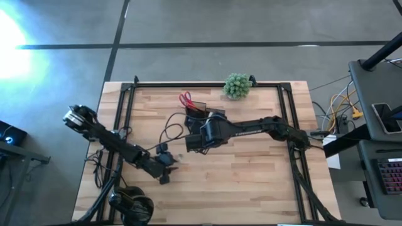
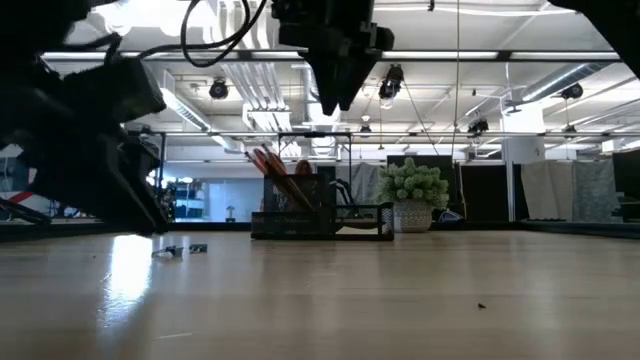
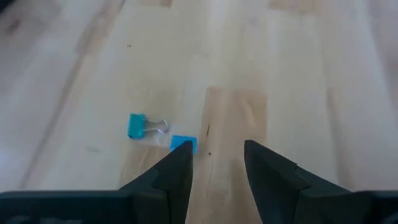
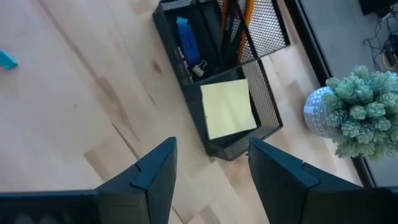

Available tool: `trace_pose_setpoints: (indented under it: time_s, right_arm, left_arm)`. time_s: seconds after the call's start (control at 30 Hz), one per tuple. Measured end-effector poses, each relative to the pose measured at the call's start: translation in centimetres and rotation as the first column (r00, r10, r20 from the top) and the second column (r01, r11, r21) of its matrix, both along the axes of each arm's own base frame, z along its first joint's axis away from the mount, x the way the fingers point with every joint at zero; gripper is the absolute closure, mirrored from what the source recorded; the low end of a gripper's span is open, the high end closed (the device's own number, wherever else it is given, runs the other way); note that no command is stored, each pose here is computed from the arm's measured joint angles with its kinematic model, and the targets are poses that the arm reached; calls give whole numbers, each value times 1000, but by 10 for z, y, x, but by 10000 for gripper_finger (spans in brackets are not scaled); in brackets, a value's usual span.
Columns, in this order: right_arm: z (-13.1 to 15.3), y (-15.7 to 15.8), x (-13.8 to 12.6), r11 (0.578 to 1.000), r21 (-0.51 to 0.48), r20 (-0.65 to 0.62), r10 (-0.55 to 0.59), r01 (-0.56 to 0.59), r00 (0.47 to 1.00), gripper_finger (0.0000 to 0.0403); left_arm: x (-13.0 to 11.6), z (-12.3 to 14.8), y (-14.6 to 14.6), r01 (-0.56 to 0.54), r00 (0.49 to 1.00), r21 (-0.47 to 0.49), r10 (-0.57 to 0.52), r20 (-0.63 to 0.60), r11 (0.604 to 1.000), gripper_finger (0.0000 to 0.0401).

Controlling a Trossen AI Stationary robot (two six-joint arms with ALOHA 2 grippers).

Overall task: Pick and place office supplies into organizer
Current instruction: Put the bottom blue binder clip into the desk organizer

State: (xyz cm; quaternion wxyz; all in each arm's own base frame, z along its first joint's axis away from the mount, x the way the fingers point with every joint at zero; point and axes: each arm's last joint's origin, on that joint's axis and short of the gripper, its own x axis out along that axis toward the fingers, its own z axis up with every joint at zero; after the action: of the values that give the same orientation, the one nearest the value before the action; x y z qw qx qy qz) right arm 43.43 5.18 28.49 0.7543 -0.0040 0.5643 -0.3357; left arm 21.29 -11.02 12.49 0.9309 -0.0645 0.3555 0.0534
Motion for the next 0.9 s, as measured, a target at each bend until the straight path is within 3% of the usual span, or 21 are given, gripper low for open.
trace_pose_setpoints:
  time_s: [0.23, 0.5, 0.8, 0.9]
  right_arm:
    - [-5, 1, 0, 1000, -3, -17, 2, -2, 1000, 216]
    - [-7, 1, 0, 1000, -4, -26, 9, -9, 1000, 216]
    - [-7, -1, 1, 1000, -5, -28, 20, -20, 999, 216]
    - [-7, -1, 1, 1000, -5, -27, 20, -20, 999, 216]
  left_arm:
    - [14, -16, -1, -23, 999, 29, 24, -47, 999, 271]
    - [16, 5, 1, -36, 999, 3, 36, 9, 999, 271]
    - [14, -5, 12, 9, 997, 132, 0, -74, 991, 271]
    - [19, -8, 14, 38, 997, 130, -29, -73, 991, 271]
